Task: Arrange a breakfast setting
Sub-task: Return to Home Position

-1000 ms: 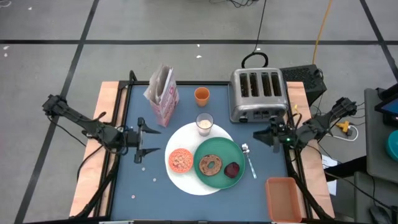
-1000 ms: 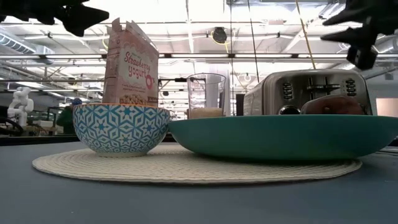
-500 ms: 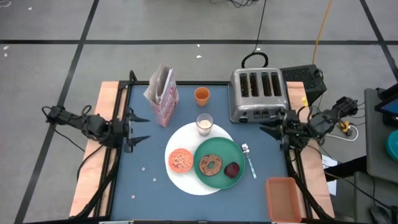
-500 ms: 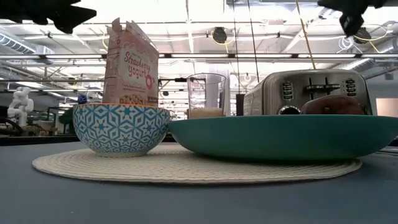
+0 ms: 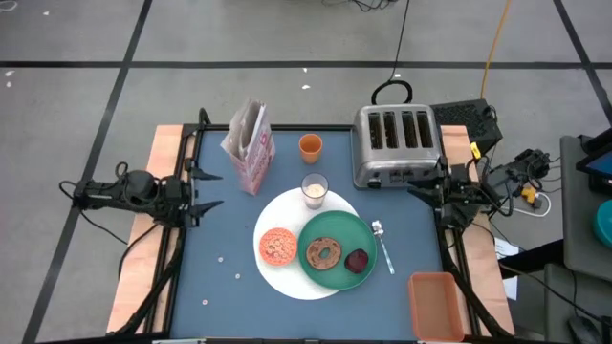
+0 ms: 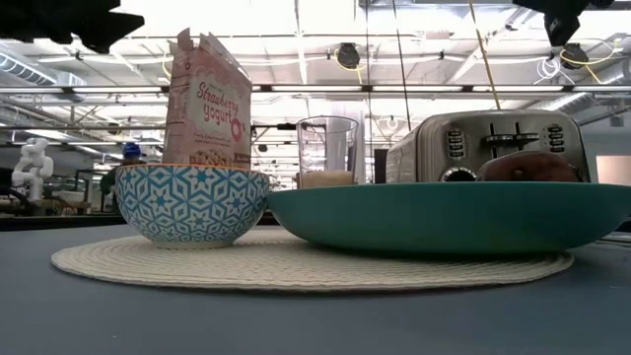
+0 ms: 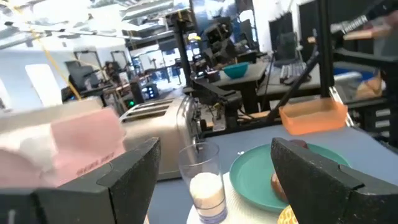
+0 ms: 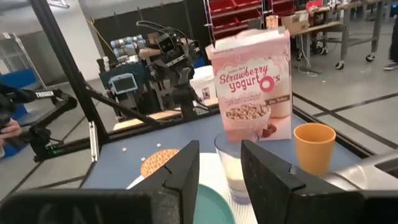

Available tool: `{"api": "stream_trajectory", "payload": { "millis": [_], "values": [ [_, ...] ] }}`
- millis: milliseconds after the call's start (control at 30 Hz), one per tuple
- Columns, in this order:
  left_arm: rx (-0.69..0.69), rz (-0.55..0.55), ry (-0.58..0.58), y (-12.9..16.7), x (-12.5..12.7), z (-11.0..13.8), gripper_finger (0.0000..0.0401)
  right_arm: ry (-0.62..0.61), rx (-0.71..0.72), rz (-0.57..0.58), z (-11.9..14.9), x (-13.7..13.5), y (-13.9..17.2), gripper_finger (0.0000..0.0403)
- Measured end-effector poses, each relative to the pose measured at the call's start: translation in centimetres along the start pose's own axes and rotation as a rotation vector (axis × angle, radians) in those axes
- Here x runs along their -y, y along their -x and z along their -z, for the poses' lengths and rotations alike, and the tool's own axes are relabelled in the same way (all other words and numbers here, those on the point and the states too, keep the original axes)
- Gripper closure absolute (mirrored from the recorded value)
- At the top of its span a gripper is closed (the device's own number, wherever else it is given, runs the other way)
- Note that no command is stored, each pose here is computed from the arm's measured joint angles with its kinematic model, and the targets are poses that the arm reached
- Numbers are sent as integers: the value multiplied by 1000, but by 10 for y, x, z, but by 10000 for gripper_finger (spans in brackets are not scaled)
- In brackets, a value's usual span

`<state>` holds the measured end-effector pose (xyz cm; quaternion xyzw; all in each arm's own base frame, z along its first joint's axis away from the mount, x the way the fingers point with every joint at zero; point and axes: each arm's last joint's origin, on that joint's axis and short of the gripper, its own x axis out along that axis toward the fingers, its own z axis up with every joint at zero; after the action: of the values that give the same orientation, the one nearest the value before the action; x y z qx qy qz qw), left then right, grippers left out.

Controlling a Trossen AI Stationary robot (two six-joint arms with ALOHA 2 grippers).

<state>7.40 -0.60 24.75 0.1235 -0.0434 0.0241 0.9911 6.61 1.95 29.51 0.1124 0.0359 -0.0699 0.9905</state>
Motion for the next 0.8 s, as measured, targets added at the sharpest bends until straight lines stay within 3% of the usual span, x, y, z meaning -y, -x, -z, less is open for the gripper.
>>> {"api": "stream_trajectory", "payload": {
  "millis": [500, 800],
  "values": [
    [44, -66, 105, -16, 13, 67, 93, 39, -39, 12, 5, 2, 1, 371],
    [20, -49, 130, -16, 11, 71, 93, 63, -43, 8, 5, 2, 1, 400]
  ]
}}
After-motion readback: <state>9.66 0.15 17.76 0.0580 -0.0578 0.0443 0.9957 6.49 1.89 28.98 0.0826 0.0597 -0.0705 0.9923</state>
